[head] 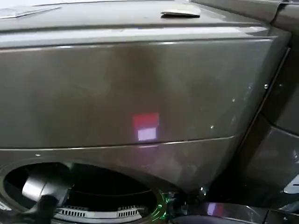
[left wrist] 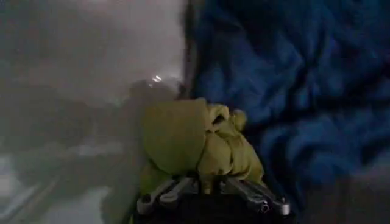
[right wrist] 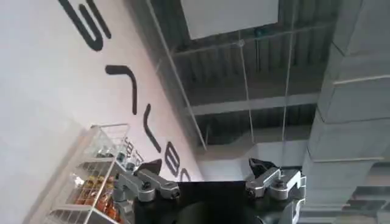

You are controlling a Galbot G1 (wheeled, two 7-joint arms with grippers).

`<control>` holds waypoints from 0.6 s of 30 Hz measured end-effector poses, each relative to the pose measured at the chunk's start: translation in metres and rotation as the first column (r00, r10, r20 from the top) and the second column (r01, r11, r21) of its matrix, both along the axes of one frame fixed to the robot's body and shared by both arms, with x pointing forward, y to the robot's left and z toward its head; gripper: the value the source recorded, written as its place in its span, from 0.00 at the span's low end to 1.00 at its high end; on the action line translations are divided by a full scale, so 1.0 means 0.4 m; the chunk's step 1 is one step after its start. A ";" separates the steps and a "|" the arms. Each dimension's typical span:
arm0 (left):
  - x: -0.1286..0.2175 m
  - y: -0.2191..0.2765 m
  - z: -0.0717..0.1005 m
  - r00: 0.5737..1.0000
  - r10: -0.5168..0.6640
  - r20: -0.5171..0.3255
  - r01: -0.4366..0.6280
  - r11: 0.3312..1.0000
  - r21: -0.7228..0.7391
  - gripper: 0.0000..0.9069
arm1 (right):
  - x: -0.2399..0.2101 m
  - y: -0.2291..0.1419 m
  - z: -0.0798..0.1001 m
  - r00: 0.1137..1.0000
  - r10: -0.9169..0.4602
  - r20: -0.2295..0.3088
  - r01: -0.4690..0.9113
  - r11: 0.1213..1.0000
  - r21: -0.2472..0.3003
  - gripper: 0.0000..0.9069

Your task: Grasp the clothes from the dryer.

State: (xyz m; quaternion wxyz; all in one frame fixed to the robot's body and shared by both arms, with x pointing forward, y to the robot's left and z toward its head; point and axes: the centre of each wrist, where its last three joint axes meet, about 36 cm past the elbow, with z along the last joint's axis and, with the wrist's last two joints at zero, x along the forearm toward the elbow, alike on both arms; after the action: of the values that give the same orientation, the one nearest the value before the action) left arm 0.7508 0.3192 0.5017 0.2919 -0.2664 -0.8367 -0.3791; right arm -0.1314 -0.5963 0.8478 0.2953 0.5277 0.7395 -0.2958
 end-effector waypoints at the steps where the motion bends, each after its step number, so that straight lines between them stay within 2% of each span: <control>1: -0.008 -0.006 -0.005 1.000 0.018 0.025 -0.017 0.999 -0.037 0.00 | 0.000 0.000 0.000 1.000 -0.003 -0.005 0.003 1.000 0.001 1.00; 5: -0.043 -0.039 -0.020 0.988 0.087 0.126 -0.063 0.981 -0.185 0.00 | 0.001 0.005 0.002 1.000 -0.012 -0.026 0.012 1.000 0.003 1.00; 10: -0.100 -0.076 -0.051 0.952 0.207 0.227 -0.112 0.921 -0.372 0.00 | 0.012 0.011 0.008 0.999 -0.013 -0.041 0.013 1.000 -0.009 1.00; 18: -0.208 -0.131 -0.117 0.841 0.431 0.327 -0.169 0.783 -0.598 0.00 | 0.016 0.014 0.013 0.999 -0.025 -0.048 0.023 0.999 -0.027 1.00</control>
State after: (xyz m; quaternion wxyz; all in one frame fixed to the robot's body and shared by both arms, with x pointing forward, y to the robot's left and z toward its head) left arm 0.6677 0.2667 0.4551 0.0614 -0.1037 -0.9852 -0.1217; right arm -0.1248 -0.5906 0.8530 0.2808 0.5253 0.7360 -0.3216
